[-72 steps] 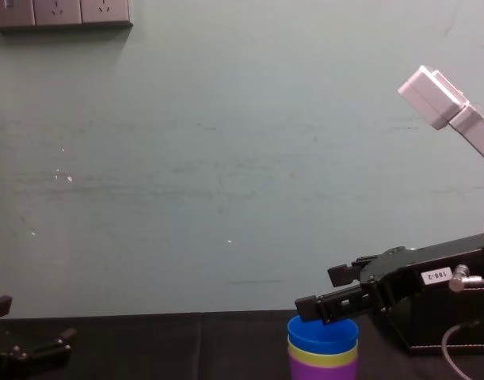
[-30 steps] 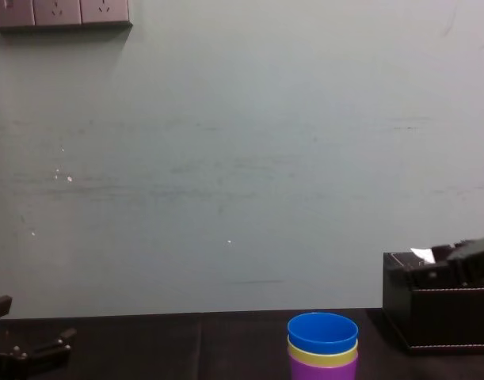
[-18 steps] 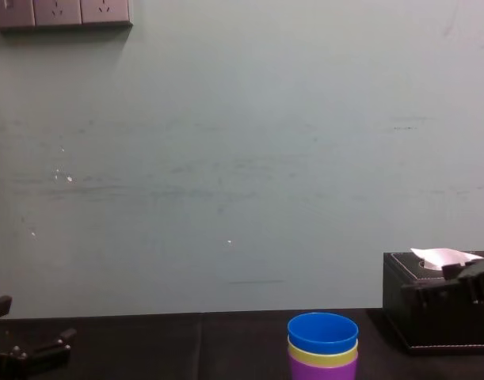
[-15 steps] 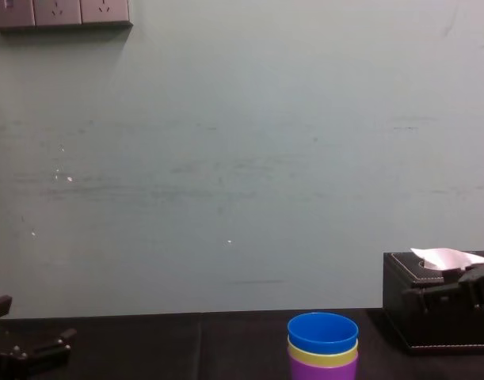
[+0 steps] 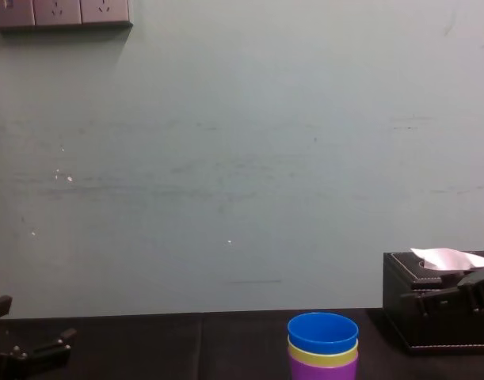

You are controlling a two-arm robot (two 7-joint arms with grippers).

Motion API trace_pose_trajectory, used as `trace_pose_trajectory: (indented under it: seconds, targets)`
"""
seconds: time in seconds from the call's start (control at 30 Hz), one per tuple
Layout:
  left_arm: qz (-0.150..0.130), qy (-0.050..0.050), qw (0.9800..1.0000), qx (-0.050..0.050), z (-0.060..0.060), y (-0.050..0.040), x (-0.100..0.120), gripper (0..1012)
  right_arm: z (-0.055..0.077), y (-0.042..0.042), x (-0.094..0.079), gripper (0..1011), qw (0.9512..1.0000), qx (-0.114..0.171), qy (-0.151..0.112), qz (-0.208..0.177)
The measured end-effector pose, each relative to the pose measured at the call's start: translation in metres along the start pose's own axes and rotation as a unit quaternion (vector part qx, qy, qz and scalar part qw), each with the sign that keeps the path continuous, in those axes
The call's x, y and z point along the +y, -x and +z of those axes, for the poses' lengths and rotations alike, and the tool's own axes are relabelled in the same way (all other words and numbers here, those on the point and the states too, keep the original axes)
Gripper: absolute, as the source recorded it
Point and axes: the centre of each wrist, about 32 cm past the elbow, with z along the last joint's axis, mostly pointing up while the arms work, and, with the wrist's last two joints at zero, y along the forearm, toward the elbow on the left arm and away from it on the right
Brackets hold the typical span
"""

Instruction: Stack the three plastic cups sequentially using one hand.

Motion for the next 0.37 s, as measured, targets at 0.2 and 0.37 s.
trace_pose_trajectory:
  seconds: [0.2, 0.37]
  targets:
    - [0.0, 0.0, 1.0, 0.0, 0.0, 0.0, 0.0, 1011, 0.0005, 0.0003, 0.0, 1003, 1.0, -0.001, -0.001, 0.0]
    - [0.0, 0.0, 1.0, 0.0, 0.0, 0.0, 0.0, 1012, 0.0006, 0.0003, 0.0, 1003, 1.0, -0.001, -0.001, 0.0]
